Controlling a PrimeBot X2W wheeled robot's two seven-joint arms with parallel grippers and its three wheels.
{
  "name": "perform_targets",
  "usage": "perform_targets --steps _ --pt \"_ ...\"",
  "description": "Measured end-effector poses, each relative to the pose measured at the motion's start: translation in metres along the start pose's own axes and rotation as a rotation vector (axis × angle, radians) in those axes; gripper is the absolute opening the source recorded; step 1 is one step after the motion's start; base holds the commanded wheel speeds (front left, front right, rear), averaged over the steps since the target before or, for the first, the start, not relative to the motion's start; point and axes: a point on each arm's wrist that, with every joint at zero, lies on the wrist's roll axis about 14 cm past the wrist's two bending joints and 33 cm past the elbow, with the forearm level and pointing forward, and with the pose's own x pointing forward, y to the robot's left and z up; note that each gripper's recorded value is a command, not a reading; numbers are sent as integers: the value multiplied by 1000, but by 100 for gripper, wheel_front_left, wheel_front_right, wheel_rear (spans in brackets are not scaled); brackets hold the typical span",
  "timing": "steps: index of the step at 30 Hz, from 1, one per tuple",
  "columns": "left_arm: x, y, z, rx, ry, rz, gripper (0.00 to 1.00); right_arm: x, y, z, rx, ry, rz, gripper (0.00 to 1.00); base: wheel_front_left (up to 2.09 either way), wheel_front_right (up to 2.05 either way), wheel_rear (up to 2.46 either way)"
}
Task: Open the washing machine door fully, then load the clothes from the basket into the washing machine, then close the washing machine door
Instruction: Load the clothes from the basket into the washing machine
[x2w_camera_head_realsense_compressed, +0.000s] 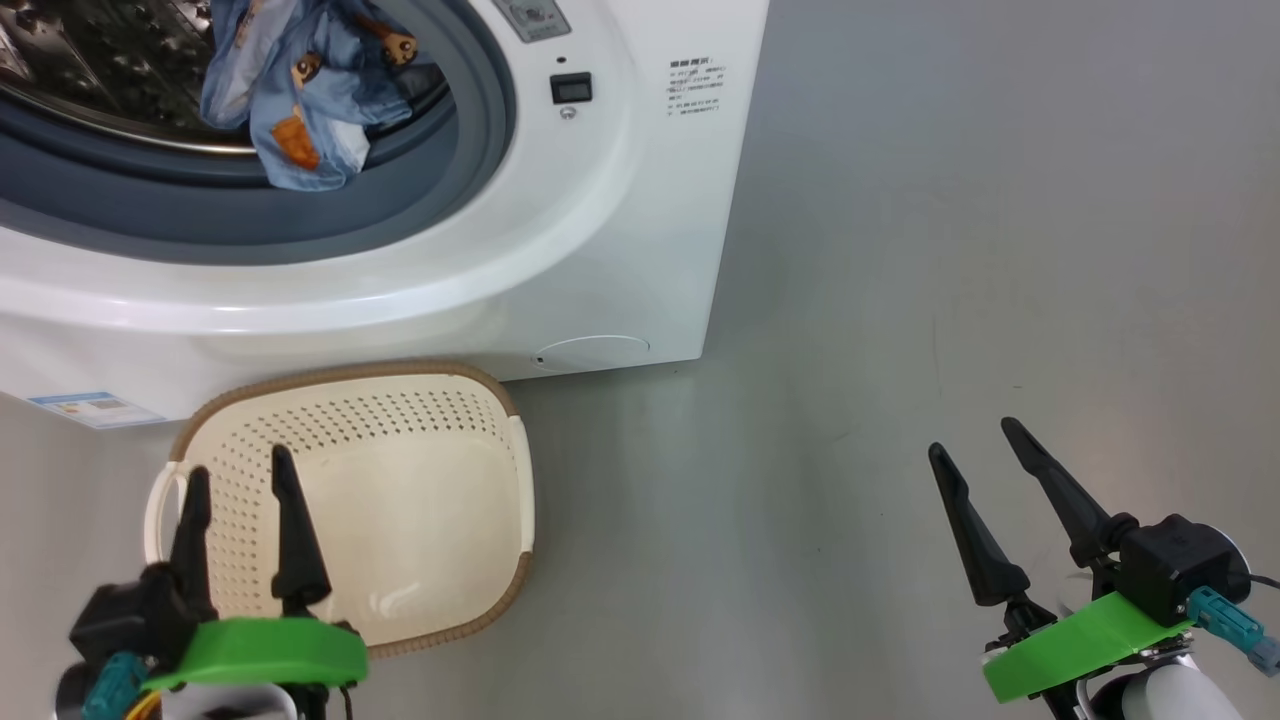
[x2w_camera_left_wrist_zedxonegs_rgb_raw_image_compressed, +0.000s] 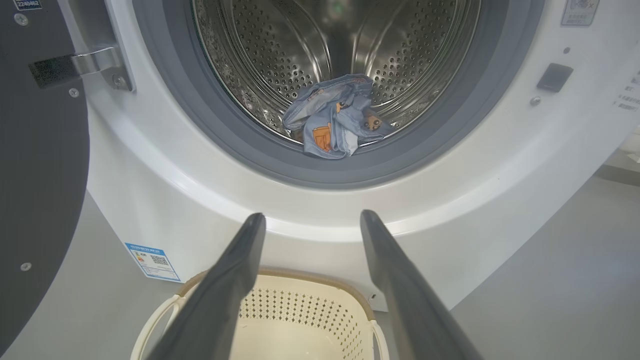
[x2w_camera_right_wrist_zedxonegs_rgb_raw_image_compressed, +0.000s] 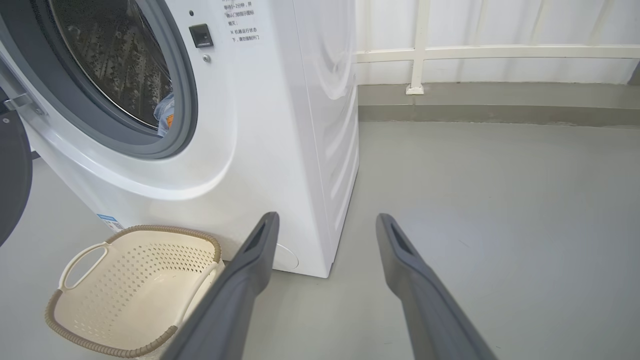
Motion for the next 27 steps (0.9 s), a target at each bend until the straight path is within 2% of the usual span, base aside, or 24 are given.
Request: perform_targets --steps 15,22,27 --pt "-2 7 -13 16 38 20 100 2 -2 -8 2 21 -1 100 0 0 0" --pt "45 -16 -4 36 26 -51 100 4 -5 -22 18 54 -13 100 0 0 0" --pt "82 -32 -4 108 43 -112 100 12 -7 -22 25 44 -22 100 0 0 0"
